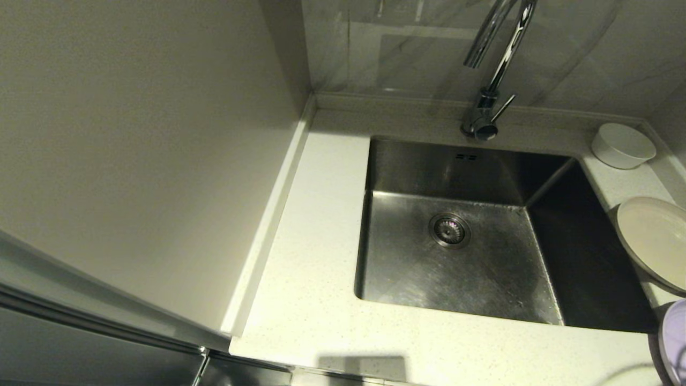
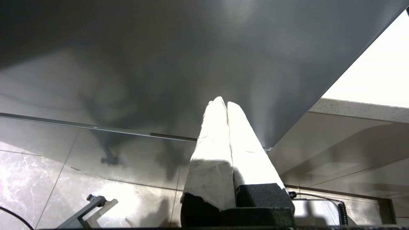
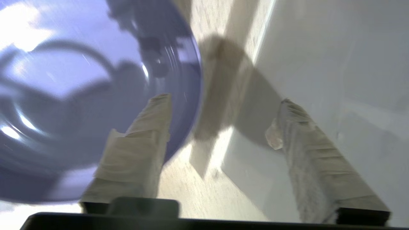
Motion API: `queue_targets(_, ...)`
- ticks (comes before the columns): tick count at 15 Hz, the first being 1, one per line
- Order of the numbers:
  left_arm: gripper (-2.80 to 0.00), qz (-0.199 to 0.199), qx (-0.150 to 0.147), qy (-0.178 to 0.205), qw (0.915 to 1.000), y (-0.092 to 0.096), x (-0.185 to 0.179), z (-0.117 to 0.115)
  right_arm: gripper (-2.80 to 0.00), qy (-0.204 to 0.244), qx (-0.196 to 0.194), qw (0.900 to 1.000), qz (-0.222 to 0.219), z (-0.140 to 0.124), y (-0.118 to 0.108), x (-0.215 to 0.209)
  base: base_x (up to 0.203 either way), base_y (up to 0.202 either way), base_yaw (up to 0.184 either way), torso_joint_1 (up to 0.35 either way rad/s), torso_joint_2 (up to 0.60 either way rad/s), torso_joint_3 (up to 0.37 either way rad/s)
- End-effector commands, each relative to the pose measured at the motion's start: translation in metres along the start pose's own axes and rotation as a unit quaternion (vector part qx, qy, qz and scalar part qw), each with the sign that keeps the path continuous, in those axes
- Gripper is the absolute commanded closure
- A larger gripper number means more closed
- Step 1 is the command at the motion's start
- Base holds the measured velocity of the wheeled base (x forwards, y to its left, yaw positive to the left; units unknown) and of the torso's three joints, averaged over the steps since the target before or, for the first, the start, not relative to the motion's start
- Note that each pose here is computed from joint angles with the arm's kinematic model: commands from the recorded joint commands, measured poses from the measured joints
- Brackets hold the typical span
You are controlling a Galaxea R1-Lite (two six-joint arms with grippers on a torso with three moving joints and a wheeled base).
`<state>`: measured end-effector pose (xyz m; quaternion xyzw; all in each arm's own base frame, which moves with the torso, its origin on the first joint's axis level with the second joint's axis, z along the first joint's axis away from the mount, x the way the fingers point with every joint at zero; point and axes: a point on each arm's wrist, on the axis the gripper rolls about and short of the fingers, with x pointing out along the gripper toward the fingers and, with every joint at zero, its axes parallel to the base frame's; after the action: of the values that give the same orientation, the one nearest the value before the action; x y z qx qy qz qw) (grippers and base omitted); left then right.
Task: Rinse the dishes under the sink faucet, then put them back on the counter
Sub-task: Put a plate back to the table from the sink
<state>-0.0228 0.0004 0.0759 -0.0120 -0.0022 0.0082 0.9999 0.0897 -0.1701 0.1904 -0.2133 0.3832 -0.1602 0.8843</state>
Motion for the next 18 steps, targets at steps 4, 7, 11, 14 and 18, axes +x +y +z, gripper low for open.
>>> queue_targets(4, 0.00, 0.000, 0.000, -0.001, 1.0000, 0.000, 0.000, 0.000, -2.80, -0.074, 0.038, 0.996, 0.043, 0.034, 0.018, -0.007, 0.000, 0.000, 0.000, 0.000, 0.00, 0.000)
queue_targets(7, 0.00, 0.000, 0.000, -0.001, 1.0000, 0.000, 0.000, 0.000, -2.80, -0.072, 0.060, 0.992, 0.087, 0.050, 0.042, -0.012, 0.000, 0.000, 0.000, 0.000, 0.00, 0.000)
queue_targets(11, 0.00, 0.000, 0.000, -0.001, 1.0000, 0.000, 0.000, 0.000, -2.80, 0.019, 0.080, 0.987, 0.137, 0.058, 0.076, -0.029, 0.000, 0.000, 0.000, 0.000, 0.00, 0.000)
queue_targets(14, 0.00, 0.000, 0.000, -0.001, 1.0000, 0.000, 0.000, 0.000, -2.80, 0.007, 0.096, 0.980, 0.172, 0.058, 0.099, -0.052, 0.000, 0.000, 0.000, 0.000, 0.00, 0.000)
queue_targets(18, 0.00, 0.000, 0.000, -0.001, 1.0000, 0.000, 0.000, 0.000, -2.80, -0.019, 0.087, 0.977, 0.192, 0.058, 0.108, -0.064, 0.000, 0.000, 0.000, 0.000, 0.00, 0.000)
